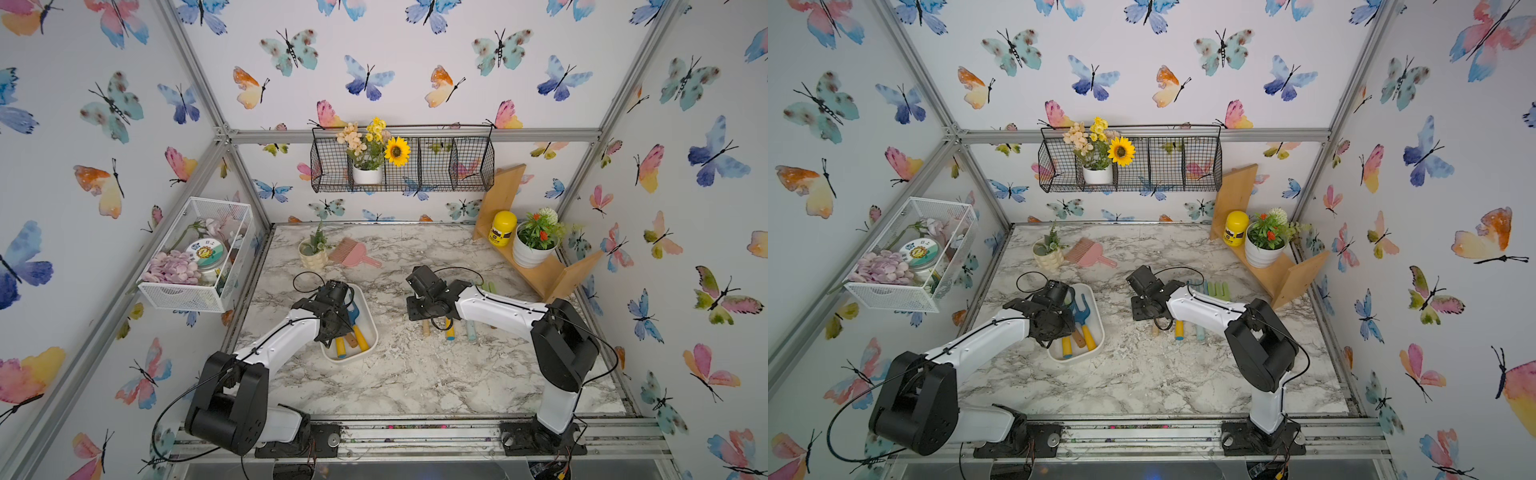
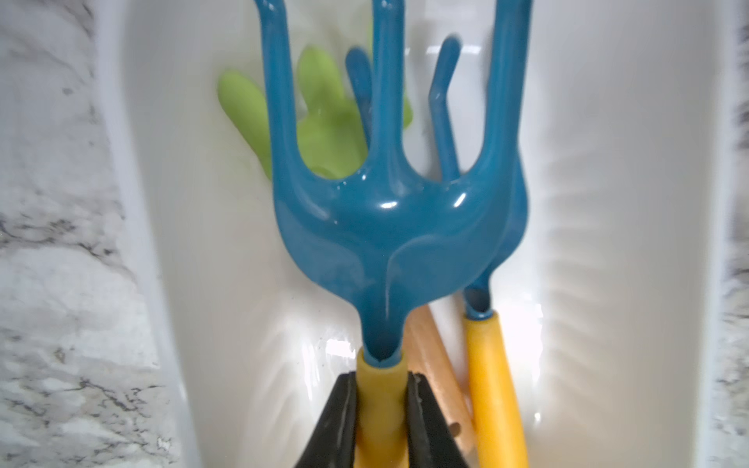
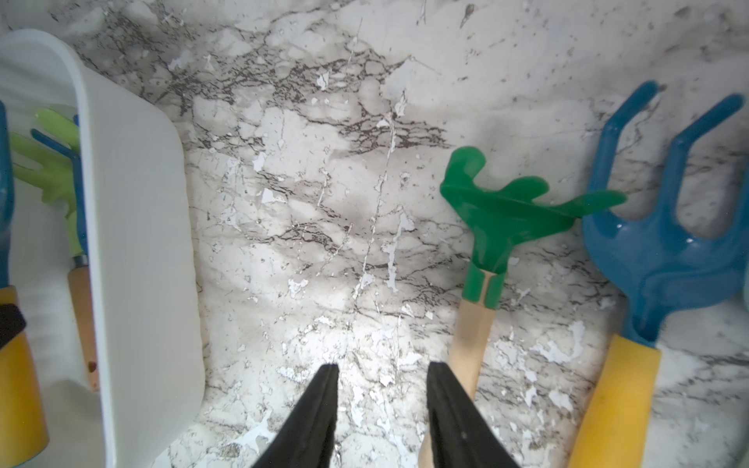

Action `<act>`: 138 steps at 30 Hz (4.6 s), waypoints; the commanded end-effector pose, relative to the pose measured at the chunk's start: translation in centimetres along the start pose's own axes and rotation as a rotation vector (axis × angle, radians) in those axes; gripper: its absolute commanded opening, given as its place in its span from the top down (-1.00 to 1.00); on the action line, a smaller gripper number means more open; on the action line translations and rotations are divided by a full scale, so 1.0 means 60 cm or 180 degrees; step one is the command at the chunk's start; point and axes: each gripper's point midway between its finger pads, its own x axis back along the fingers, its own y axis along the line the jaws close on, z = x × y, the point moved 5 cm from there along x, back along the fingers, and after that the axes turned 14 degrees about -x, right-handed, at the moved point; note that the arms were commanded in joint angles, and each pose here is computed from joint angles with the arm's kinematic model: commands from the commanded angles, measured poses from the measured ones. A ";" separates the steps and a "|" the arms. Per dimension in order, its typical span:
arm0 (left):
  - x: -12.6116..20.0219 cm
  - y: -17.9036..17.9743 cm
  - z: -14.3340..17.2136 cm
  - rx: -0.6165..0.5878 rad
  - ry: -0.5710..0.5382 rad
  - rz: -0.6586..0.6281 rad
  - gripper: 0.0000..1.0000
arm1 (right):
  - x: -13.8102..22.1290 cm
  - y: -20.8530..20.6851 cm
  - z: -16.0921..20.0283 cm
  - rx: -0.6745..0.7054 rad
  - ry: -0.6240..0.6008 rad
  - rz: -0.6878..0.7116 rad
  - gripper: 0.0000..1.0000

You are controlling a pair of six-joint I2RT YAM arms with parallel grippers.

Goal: Take the hand rake out of the storage box
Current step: Pick up the rake from the storage box, then place the rake at the center of the board, then pick up the rake from the storage box.

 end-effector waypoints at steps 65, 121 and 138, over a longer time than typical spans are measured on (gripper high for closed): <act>-0.129 -0.308 -0.039 -0.0907 0.0403 0.0154 0.60 | 0.092 -0.222 -0.046 -0.0534 -0.0228 0.0376 0.14; -0.025 -0.062 -0.028 0.0169 0.0097 0.0479 0.26 | 0.075 -0.208 -0.052 -0.0523 -0.0121 0.0259 0.15; -0.090 -0.068 0.001 0.0063 0.0356 0.0225 0.28 | 0.069 -0.202 -0.057 -0.0499 -0.0107 0.0209 0.16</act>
